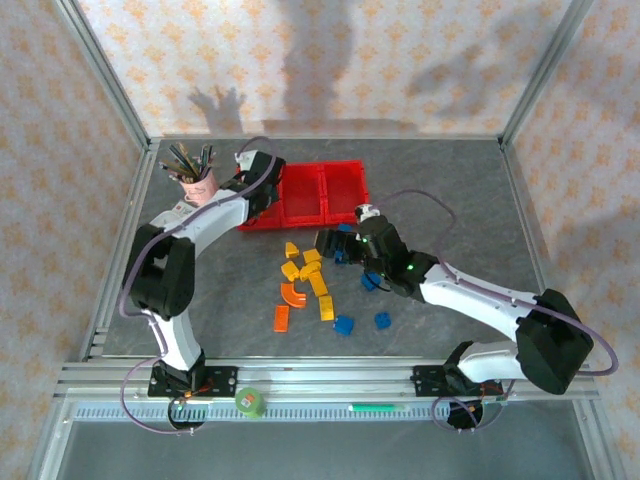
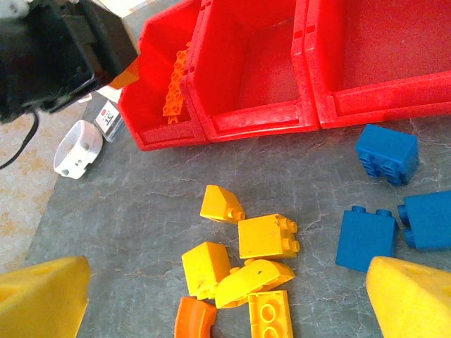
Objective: Sort the legos into containers by color
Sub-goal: Place the lego in the container, then pick up the lego from the middle-left of the table.
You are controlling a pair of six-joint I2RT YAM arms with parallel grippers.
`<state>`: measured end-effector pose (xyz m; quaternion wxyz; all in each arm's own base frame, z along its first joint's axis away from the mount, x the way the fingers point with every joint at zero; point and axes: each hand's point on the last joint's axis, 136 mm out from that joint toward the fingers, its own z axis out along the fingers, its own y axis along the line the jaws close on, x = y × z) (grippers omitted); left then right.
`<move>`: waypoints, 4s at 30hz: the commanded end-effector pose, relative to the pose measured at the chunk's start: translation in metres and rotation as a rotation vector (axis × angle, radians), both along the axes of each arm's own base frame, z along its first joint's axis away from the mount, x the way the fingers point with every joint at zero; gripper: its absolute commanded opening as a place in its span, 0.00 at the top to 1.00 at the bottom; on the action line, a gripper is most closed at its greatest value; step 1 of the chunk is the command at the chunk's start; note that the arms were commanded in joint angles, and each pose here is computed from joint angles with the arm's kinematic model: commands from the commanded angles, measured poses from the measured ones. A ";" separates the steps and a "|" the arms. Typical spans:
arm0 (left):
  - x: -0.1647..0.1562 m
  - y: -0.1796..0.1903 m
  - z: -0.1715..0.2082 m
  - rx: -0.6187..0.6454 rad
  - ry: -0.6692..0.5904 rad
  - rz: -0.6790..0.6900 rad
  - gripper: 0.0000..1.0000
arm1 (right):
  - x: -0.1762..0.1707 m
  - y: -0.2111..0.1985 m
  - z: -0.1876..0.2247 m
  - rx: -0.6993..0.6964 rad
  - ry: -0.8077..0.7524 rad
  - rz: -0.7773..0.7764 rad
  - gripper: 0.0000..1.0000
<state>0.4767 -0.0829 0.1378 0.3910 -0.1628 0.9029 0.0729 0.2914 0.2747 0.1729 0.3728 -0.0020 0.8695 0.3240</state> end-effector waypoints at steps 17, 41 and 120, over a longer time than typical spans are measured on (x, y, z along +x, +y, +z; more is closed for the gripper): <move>0.026 0.011 -0.030 0.023 0.097 -0.026 0.52 | 0.003 -0.002 0.021 0.021 -0.038 -0.008 0.00; -0.090 -0.037 0.033 -0.161 0.027 -0.167 0.45 | -0.037 -0.005 0.001 -0.100 0.012 0.098 0.00; -0.198 -0.046 0.027 -0.056 -0.015 -0.156 0.66 | -0.069 0.009 -0.022 -0.057 0.084 0.108 0.00</move>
